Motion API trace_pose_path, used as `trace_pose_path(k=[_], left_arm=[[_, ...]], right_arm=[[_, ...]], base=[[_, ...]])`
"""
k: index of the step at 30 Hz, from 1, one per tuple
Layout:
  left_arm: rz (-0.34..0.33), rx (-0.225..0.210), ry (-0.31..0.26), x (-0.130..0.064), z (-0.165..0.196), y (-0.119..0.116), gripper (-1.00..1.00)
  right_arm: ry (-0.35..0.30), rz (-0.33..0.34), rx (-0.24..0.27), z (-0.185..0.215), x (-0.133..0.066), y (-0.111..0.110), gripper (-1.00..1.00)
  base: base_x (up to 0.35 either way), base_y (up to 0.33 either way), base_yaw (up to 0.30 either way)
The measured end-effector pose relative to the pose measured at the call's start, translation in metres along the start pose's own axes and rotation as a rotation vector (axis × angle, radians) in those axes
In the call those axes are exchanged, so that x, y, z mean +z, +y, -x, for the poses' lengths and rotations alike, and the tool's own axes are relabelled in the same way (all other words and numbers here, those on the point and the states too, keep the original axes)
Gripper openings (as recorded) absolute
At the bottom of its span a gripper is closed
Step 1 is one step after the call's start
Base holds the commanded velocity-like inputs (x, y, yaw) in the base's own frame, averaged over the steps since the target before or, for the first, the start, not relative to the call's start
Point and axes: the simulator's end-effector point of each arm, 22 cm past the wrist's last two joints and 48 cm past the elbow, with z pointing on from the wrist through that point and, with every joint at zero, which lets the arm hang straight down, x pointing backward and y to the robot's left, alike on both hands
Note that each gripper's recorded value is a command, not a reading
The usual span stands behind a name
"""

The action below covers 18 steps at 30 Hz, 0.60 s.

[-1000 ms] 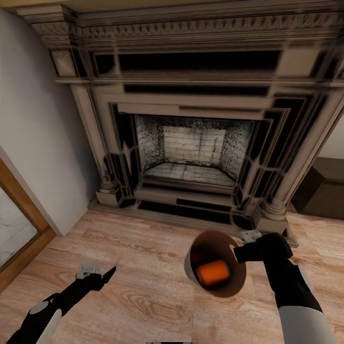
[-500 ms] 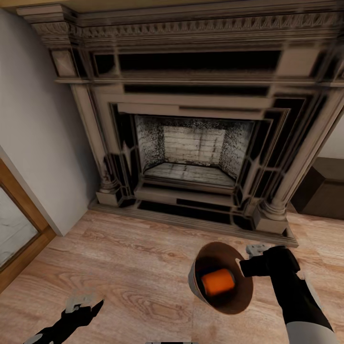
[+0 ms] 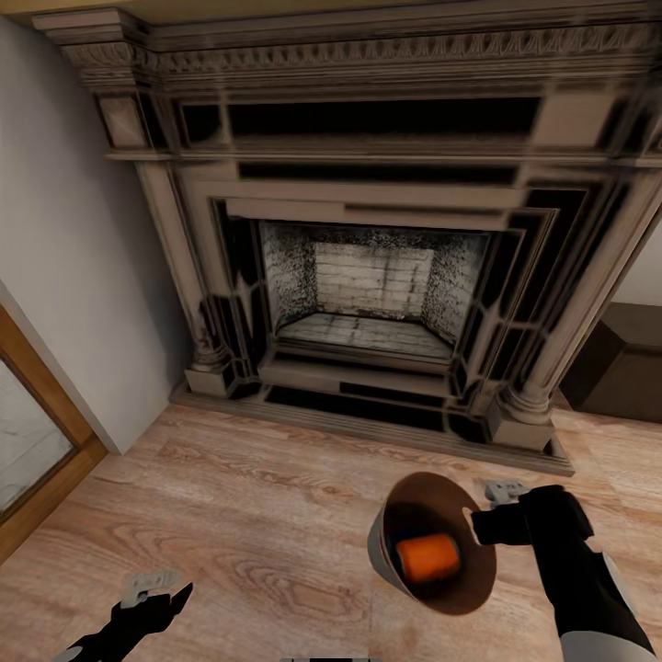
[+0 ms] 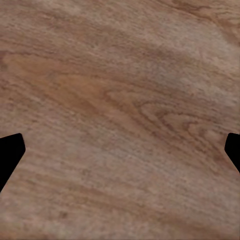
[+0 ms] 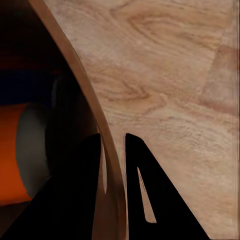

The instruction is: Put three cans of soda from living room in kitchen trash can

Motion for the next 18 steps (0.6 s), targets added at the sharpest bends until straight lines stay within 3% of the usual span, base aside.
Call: trace_pose_path(k=[7, 9, 13, 18], left_arm=[[0.001, 0.0, 0.0, 0.0, 0.0, 0.0, 1.0], [0.001, 0.0, 0.0, 0.0, 0.0, 0.0, 1.0], [0.001, 0.0, 0.0, 0.0, 0.0, 0.0, 1.0], [0.001, 0.0, -0.003, 0.0, 0.0, 0.0, 1.0]], right_arm=[[0.022, -0.002, 0.016, -0.006, 0.004, -0.004, -1.0], [0.068, -0.004, 0.022, -0.016, 0.012, -0.009, -1.0], [0.149, -0.109, -0.035, -0.007, 0.018, -0.043, -1.0], [0.252, -0.092, -0.013, 0.01, 0.025, -0.061, -1.0]], base=[[0.0, 0.0, 0.0], [0.0, 0.0, 0.0], [0.0, 0.0, 0.0], [0.0, 0.0, 0.0]])
